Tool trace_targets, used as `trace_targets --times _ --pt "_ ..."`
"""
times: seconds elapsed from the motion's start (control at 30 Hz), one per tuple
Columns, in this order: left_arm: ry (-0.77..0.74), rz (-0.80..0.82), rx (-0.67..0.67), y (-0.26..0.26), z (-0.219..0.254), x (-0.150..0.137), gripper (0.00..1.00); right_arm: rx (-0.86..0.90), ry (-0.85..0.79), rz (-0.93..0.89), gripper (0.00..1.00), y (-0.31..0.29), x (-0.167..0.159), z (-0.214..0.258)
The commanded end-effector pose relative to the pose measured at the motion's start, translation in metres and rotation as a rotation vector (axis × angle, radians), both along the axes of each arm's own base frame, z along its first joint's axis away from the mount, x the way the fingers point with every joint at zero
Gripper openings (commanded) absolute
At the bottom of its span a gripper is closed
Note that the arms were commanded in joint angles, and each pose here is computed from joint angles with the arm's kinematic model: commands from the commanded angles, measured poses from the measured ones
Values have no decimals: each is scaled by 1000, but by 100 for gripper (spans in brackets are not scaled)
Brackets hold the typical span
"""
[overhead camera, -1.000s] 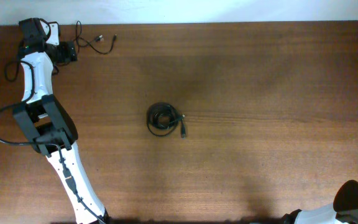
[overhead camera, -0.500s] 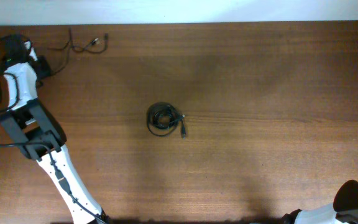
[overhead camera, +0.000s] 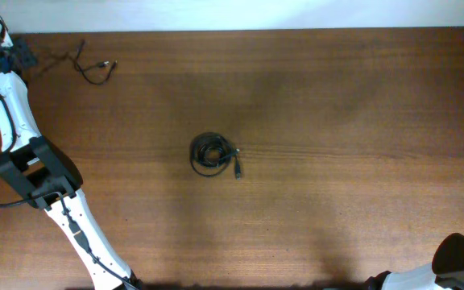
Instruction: Untangle cables
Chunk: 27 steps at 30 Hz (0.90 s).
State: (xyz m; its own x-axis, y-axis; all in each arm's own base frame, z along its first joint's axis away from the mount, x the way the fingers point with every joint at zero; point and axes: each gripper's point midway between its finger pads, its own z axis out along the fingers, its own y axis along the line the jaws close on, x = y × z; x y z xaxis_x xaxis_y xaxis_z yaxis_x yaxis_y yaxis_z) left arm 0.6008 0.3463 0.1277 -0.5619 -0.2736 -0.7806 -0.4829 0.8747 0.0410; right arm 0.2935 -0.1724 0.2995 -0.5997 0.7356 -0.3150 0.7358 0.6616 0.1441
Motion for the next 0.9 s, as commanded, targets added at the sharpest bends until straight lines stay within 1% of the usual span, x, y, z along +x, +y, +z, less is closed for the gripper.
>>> trace_targets --times 0.0,0.07,0.17,0.2,0.27,0.33,0.37,0.43,0.47,0.5,0.53,0.6,0.67,0.73,0.77,0.8,0.83,0.87 --pt "-13 -59 -88 -16 -3 1 99 -17 -6 -4 98 -2 0 4" --pt "-7 -177 -213 -48 -12 3 100 -17 -7 -4 98 -2 0 4" --pt "58 -223 -296 -78 -26 -2 99 -17 -6 -4 98 -2 0 4" --pt "90 -227 -315 -89 -31 -4 99 -17 -7 -4 98 -2 0 4" --pt "120 -108 -338 -91 -38 -7 99 -17 -6 -4 98 -2 -1 4" --pt "121 -104 -331 -96 -34 -6 99 -17 -7 -4 98 -2 0 4" --pt "123 -94 -319 -94 -28 -8 99 -17 -6 -4 98 -2 -1 4" --pt "182 12 -228 -74 -19 -26 100 -17 -6 -4 98 -2 -1 4" --pt "272 83 -103 -53 -20 -45 100 -17 -7 -4 98 -2 0 4" --pt "308 86 -59 -48 -21 -50 94 -17 -7 -4 98 -2 0 4" --pt "370 88 -8 -41 -29 -59 84 -17 -6 -4 98 -2 -1 4" --pt "383 103 -8 -34 -45 -63 95 -17 -7 -4 98 -2 0 4" --pt "426 10 67 -30 -68 -59 96 -17 -6 -4 98 -2 -1 4" --pt "426 -47 104 -29 -80 -53 93 -17 -7 -4 98 -2 0 4" --pt "399 -99 107 -34 -85 -45 90 -17 -6 -4 98 -2 -1 4" --pt "366 -173 116 -40 -86 -34 88 -17 -6 -4 98 -2 -1 4" --pt "336 -190 143 -38 -83 -26 85 -17 -6 -4 98 -2 -1 4" --pt "280 -191 193 -32 -72 -14 69 -17 -7 -4 98 -2 0 4"
